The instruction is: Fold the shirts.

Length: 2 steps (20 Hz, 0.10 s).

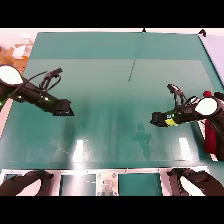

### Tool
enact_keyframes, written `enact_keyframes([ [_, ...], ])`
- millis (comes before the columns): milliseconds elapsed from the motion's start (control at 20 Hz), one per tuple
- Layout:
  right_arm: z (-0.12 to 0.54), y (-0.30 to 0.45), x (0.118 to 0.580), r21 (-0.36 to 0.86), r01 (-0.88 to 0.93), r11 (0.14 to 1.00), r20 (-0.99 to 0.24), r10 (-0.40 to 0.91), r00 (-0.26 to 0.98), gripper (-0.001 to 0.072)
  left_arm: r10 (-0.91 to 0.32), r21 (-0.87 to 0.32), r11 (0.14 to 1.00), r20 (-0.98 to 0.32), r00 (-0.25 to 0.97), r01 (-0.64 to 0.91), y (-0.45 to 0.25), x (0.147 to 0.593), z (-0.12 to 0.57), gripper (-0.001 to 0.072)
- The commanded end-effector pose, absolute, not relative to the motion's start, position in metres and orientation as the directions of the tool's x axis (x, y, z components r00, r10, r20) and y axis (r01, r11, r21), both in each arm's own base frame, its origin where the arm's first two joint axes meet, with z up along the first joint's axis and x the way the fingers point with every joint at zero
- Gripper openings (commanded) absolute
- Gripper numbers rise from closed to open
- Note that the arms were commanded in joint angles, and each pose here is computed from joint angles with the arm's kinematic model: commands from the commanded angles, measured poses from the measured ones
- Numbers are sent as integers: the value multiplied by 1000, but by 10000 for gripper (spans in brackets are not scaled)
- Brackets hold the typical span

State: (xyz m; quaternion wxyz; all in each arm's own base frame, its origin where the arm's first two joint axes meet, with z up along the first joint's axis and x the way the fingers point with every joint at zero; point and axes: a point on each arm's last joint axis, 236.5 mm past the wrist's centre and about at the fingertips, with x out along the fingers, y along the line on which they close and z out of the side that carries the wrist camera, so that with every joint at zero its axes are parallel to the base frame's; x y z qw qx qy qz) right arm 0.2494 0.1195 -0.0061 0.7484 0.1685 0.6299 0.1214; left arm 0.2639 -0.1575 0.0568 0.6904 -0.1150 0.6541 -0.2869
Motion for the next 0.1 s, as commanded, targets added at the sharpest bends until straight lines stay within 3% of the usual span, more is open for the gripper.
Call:
enact_keyframes([
  [0, -8, 126, 244, 412, 18, 911, -899, 404, 171, 18, -549, -544, 805, -834, -52, 238, -158, 254, 56, 24],
  [50, -8, 126, 244, 412, 17, 911, -899, 403, 171, 18, -549, -544, 805, -834, -52, 238, -158, 254, 56, 24],
])
